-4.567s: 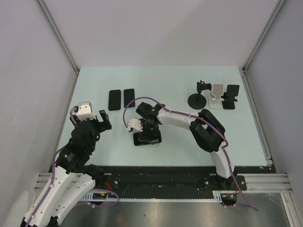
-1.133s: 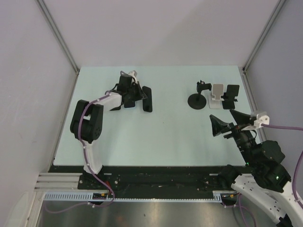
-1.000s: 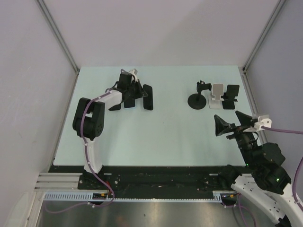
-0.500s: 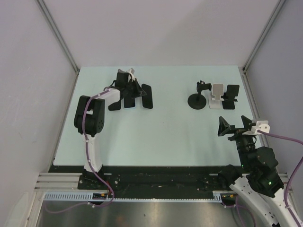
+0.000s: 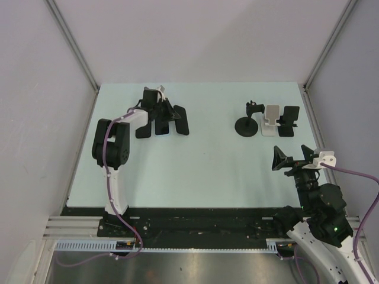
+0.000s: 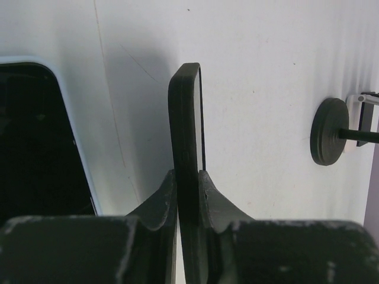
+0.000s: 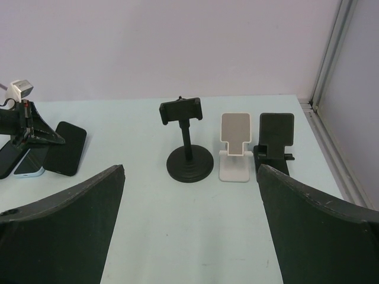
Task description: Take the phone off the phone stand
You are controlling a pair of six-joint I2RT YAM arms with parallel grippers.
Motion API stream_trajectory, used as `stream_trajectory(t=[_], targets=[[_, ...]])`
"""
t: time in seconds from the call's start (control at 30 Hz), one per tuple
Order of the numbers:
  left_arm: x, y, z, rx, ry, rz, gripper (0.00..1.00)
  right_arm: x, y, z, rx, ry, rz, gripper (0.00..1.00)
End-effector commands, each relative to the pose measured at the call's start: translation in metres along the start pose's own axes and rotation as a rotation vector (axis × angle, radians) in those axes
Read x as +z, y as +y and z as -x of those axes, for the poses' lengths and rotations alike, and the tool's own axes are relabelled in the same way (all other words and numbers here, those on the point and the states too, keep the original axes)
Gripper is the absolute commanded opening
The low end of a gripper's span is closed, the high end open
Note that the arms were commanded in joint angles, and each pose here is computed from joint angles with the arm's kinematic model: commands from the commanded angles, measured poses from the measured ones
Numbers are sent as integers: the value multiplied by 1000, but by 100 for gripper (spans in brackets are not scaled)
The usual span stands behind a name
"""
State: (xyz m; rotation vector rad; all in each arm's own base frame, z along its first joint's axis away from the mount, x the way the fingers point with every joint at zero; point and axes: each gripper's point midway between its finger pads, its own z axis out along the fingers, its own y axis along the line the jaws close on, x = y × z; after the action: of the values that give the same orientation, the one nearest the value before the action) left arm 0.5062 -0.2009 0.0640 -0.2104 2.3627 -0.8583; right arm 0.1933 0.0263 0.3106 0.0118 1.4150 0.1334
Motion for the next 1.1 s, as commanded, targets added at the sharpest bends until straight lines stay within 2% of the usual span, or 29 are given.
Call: stream_trajectory(t=[0.0, 0.1, 0.53, 0.63, 0.9, 1.07], targets=[[2, 45, 25, 59, -66, 137, 17, 0, -1, 9, 22, -41, -3, 100], [0, 50, 26, 56, -69, 157, 18, 0, 0, 7, 18, -37, -3, 100], [0, 54, 32, 66, -75, 177, 55, 1, 0, 7, 16, -39, -1, 100], [0, 50, 33, 64, -74, 165, 59, 1, 0, 7, 17, -40, 0, 100], [1, 41, 25, 59, -59, 155, 63, 0, 0, 7, 18, -43, -1, 100], [-17, 17, 29, 114, -129, 208, 71, 0, 0, 7, 17, -43, -1, 100]])
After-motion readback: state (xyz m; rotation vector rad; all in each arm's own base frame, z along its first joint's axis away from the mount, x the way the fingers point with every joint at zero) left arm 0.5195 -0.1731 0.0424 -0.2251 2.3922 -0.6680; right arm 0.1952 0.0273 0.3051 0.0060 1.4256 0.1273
